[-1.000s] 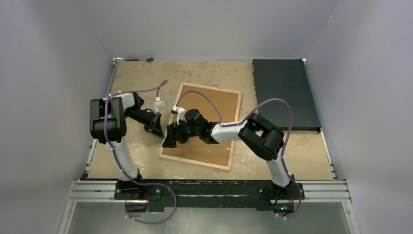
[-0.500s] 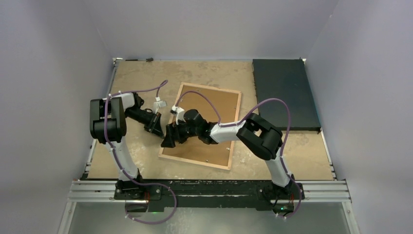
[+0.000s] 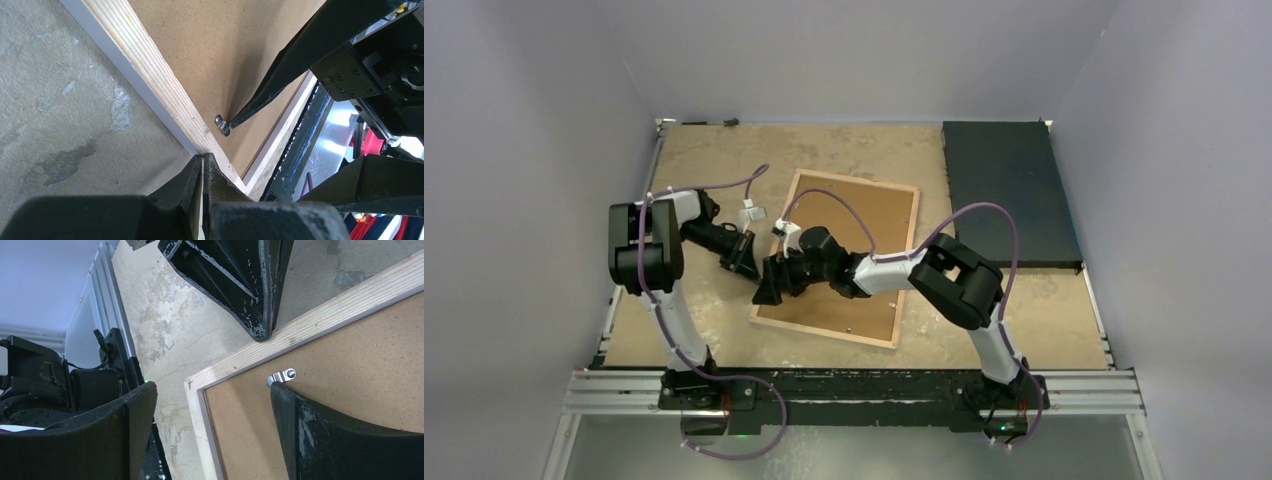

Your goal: Put the photo into the frame

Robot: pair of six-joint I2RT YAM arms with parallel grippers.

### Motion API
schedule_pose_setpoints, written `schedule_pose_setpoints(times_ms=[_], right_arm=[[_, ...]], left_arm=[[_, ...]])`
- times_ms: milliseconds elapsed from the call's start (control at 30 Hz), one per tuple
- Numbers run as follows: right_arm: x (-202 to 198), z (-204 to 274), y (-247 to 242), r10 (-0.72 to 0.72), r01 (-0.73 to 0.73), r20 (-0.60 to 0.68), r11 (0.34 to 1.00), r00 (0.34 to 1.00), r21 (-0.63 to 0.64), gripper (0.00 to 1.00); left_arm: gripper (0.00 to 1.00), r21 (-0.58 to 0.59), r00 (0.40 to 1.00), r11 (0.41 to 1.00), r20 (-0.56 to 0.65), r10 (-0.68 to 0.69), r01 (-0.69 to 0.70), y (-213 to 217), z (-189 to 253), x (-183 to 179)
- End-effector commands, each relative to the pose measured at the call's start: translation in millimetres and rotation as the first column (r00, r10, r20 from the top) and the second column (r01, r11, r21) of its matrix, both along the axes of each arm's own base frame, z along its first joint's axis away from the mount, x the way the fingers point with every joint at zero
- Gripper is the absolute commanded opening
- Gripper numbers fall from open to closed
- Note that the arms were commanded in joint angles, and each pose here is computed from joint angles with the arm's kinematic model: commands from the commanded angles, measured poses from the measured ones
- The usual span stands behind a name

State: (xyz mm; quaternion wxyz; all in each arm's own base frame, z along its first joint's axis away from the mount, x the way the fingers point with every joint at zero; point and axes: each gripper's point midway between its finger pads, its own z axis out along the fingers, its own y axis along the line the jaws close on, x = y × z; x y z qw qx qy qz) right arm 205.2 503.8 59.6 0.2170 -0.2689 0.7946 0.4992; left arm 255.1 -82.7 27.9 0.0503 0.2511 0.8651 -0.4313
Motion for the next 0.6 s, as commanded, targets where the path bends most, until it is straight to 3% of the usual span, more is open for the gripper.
schedule_pose_setpoints(times_ms=[0,567], right_arm=[[10,-1,7,-0.052,0.052,0.004,0.999,0.999,-0.005,0.86],[19,-6,9,-0.149,0.149,-0.02,0.989,0.989,0.002,0.85]], left_arm=[[0.0,0.026,0.995,0.998,0.089,-0.054,0.052,2,-3,7],[0.0,0.017,0.994,0.998,0.089,-0.055,0.054,1,-2,7]])
